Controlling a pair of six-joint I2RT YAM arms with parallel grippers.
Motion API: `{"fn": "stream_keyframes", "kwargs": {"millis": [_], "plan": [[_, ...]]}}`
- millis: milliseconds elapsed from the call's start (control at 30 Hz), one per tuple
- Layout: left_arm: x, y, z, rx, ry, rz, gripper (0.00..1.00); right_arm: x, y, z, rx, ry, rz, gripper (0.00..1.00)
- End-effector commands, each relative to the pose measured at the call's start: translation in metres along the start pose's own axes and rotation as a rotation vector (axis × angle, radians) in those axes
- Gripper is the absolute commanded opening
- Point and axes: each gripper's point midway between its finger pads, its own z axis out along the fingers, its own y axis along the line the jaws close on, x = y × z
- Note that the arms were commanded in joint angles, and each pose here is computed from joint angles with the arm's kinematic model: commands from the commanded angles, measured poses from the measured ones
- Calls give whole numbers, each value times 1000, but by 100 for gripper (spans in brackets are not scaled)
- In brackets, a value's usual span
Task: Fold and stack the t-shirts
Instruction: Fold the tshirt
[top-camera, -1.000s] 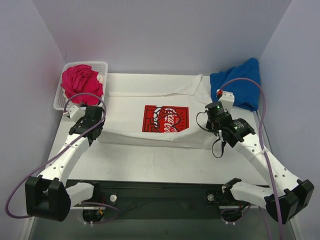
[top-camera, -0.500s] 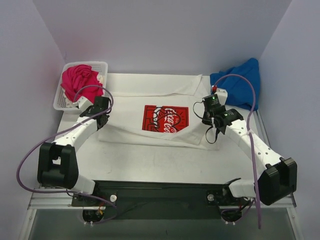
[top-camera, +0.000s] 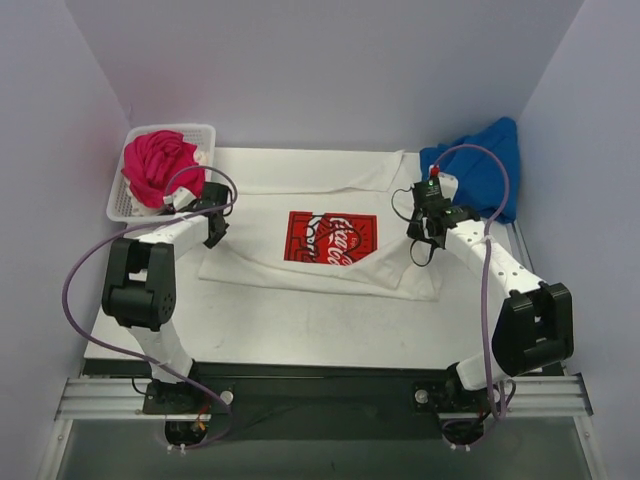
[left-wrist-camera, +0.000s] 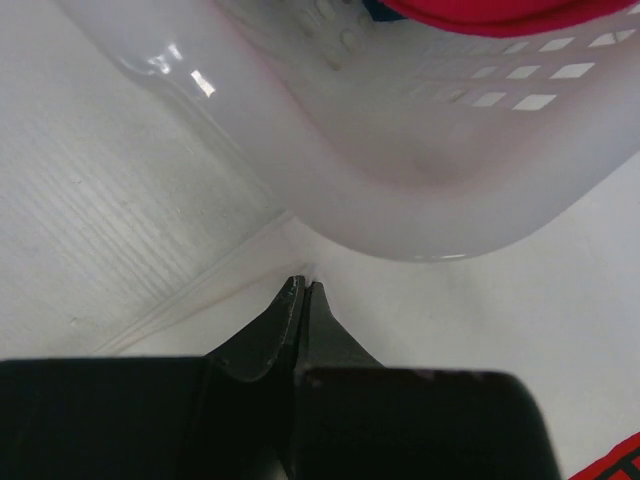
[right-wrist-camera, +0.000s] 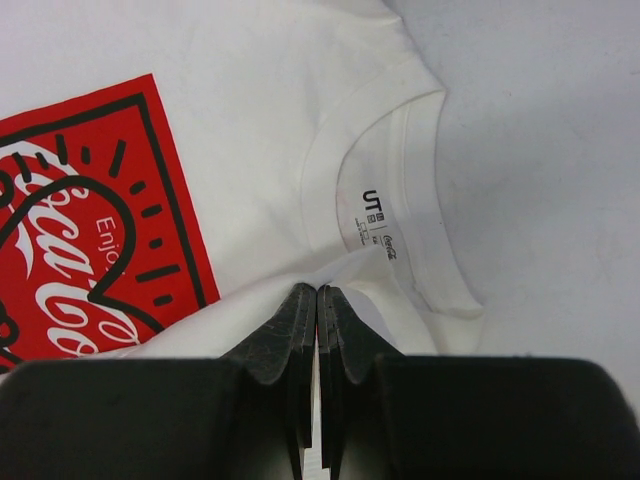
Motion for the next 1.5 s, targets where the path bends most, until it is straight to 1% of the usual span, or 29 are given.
{"fn": "stream_keyframes", "kwargs": {"millis": [0, 67, 133, 167, 200, 233, 267, 300, 333, 367, 467, 567, 700, 767, 867, 1000, 1067, 1167, 1333, 1467], "plan": [[-20, -23, 3, 54, -35, -27, 0, -15, 2, 5, -16, -18, 42, 0], [-21, -26, 6, 54, -37, -25, 0, -13, 3, 10, -14, -4, 51, 0], [-25, -25, 7, 48, -54, -15, 9, -10, 0, 18, -1, 15, 64, 0], [-26, -24, 6, 41, -63, -10, 15, -14, 1, 20, -4, 14, 72, 0], [-30, -22, 6, 30, -80, -9, 30, -15, 0, 25, 3, 21, 80, 2], [-34, -21, 5, 25, -93, -12, 34, -19, -4, 28, 13, 21, 93, 14], [-39, -21, 1, 27, -111, -21, 40, -27, -5, 29, 17, 11, 110, 21], [-43, -21, 0, 27, -124, -26, 47, -30, -7, 33, 27, 10, 128, 34], [-45, -21, -3, 29, -133, -28, 57, -37, -12, 36, 38, 2, 144, 38], [-50, -22, -8, 41, -149, -33, 61, -41, -12, 36, 39, -4, 150, 39], [-58, -18, -24, 47, -191, -34, 66, -58, -14, 27, 53, -55, 136, 41], [-66, -15, -43, 67, -231, -39, 70, -53, -13, 15, 42, -62, 117, 41], [-49, -4, -53, 91, -203, -5, 71, -14, -2, 6, -20, 15, 74, 41], [-42, -2, -58, 112, -186, 11, 71, 12, 6, 2, -44, 55, 37, 41], [-17, 6, -56, 133, -111, 31, 71, 46, 15, -2, -74, 114, -11, 41], [12, 16, -50, 134, -46, 56, 70, 74, 19, -1, -93, 169, -36, 41], [29, 27, -43, 106, -7, 81, 69, 87, 19, 2, -100, 198, -40, 41], [43, 45, -38, 47, 18, 111, 67, 98, 23, 5, -114, 220, -45, 41], [49, 71, -34, -56, 20, 145, 66, 103, 31, 12, -136, 238, -45, 40], [54, 85, -30, -118, 35, 141, 66, 104, 34, 18, -140, 250, -47, 40]]}}
